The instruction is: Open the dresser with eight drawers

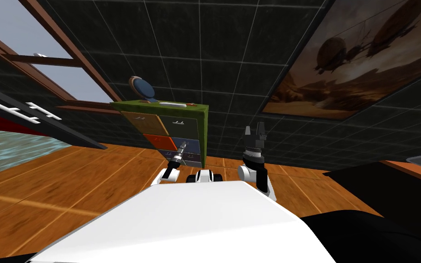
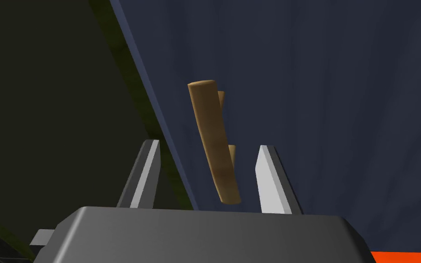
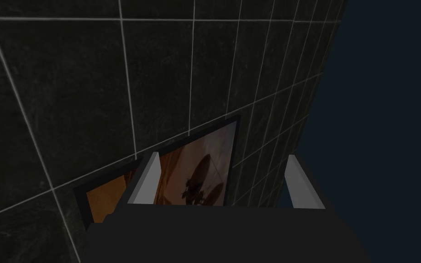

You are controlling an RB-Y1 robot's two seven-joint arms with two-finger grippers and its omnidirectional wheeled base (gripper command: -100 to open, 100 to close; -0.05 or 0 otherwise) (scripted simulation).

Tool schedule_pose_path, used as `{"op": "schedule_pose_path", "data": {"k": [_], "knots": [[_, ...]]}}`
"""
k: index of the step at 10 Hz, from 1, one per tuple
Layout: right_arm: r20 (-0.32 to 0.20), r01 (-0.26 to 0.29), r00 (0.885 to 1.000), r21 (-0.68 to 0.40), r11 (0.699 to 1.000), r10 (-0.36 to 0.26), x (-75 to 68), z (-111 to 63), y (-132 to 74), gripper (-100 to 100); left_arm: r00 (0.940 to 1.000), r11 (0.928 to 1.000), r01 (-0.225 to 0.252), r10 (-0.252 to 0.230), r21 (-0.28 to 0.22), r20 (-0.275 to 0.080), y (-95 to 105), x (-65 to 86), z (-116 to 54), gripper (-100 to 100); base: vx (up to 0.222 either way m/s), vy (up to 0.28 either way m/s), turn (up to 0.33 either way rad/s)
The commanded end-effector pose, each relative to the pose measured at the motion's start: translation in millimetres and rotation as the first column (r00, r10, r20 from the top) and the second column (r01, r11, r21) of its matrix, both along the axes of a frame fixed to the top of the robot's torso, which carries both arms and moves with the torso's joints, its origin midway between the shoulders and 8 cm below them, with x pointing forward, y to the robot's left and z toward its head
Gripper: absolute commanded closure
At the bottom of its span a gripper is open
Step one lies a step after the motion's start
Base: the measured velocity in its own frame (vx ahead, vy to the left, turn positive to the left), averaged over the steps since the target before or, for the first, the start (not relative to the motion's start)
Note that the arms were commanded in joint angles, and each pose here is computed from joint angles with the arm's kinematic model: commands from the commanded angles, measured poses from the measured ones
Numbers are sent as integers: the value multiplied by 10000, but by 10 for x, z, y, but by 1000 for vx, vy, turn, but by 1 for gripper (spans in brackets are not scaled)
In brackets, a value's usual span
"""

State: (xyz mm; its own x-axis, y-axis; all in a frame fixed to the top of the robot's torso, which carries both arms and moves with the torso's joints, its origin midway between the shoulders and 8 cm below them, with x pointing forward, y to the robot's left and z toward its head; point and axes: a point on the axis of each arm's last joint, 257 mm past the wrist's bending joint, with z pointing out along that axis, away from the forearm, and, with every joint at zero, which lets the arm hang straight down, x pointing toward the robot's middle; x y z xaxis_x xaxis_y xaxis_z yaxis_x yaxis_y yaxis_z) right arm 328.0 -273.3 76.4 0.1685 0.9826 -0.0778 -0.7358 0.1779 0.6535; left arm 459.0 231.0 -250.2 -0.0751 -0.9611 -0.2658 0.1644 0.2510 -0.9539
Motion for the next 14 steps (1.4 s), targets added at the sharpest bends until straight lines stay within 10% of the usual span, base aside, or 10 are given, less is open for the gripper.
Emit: {"op": "schedule_pose_path", "data": {"k": [1, 7, 8, 14], "knots": [[1, 0, 10000, -1, 10000, 0, 0, 0, 0, 0, 10000, 10000, 62, -62, -21, 31, -13, -49, 31, 100, -165, 24, 19], [1, -1, 10000, 0, 10000, 1, 1, 0, 0, 0, 9998, 9998, 206, -206, -44, -9, -43, -190, 33, 100, -174, 22, 25], [1, -1, 10000, 0, 10000, 1, 1, 0, 0, 0, 9998, 9999, 161, -161, -50, -133, -18, -164, 85, -100, -101, 7, -5], [0, 0, 10000, 0, 10000, 0, 0, 0, 0, 0, 9998, 9999, 134, -135, -63, -133, 31, -127, 414, -100, 10, -9, -7]]}}
